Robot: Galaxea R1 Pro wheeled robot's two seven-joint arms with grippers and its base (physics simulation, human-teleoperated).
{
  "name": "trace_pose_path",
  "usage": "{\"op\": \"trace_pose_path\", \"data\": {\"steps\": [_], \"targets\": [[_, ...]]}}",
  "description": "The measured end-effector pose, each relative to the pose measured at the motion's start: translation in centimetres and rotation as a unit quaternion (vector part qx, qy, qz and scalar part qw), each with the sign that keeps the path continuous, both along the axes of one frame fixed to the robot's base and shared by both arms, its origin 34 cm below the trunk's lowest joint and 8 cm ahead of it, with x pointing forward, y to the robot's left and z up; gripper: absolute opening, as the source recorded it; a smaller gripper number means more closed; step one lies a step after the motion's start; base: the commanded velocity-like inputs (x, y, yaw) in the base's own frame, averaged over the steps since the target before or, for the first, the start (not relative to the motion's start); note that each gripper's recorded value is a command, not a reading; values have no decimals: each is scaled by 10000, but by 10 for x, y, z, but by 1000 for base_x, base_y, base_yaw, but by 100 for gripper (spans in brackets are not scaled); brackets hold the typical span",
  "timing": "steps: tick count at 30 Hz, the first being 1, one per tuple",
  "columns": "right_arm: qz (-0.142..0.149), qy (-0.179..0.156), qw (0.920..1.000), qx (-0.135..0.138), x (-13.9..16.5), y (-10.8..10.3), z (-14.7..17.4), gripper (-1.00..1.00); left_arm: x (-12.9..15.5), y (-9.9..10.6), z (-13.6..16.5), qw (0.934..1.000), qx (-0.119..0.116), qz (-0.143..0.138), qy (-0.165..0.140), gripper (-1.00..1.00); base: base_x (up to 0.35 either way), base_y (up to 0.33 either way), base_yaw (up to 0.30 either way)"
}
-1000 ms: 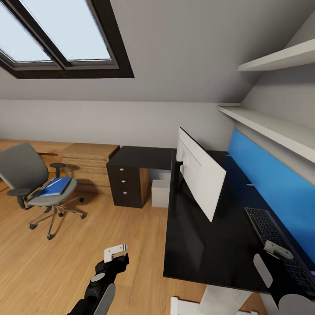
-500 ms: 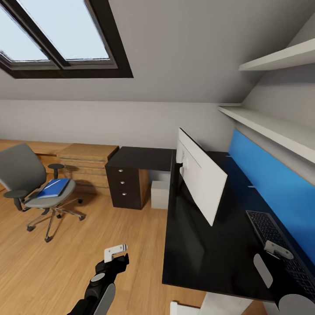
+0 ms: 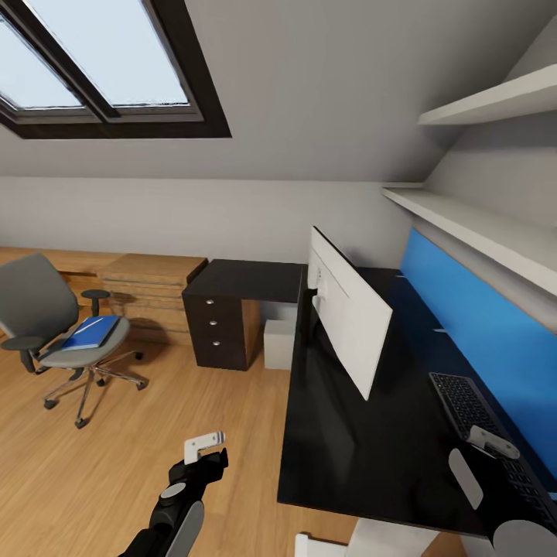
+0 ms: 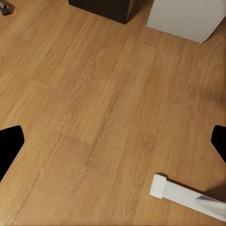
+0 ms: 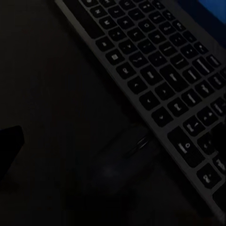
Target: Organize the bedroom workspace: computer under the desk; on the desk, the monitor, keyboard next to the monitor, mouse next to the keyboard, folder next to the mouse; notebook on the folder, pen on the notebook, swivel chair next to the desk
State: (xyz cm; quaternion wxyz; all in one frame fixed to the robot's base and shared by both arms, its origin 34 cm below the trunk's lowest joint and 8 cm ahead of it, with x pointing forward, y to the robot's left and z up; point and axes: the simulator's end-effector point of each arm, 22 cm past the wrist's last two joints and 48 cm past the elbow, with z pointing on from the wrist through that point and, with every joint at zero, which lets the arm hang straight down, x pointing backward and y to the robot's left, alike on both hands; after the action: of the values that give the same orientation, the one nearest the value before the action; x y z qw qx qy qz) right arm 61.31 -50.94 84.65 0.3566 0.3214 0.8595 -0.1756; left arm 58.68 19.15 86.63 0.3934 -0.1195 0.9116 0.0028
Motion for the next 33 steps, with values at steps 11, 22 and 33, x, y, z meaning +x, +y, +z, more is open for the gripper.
{"op": "trace_pose_path", "data": {"steps": [11, 22, 33], "targets": [[-3, 89, 9999, 46, -3, 1, -3, 100, 3, 2, 6, 10000, -27, 43, -72, 100, 0, -9, 0], [-339, 38, 9983, 473, -9, -17, -10, 100, 11, 2, 11, 9998, -72, 74, -192, 100, 0, 0, 0], [-364, -11, 9977, 569, -7, -16, -10, 100, 11, 1, 10, 9998, -72, 68, -190, 100, 0, 0, 0]]}}
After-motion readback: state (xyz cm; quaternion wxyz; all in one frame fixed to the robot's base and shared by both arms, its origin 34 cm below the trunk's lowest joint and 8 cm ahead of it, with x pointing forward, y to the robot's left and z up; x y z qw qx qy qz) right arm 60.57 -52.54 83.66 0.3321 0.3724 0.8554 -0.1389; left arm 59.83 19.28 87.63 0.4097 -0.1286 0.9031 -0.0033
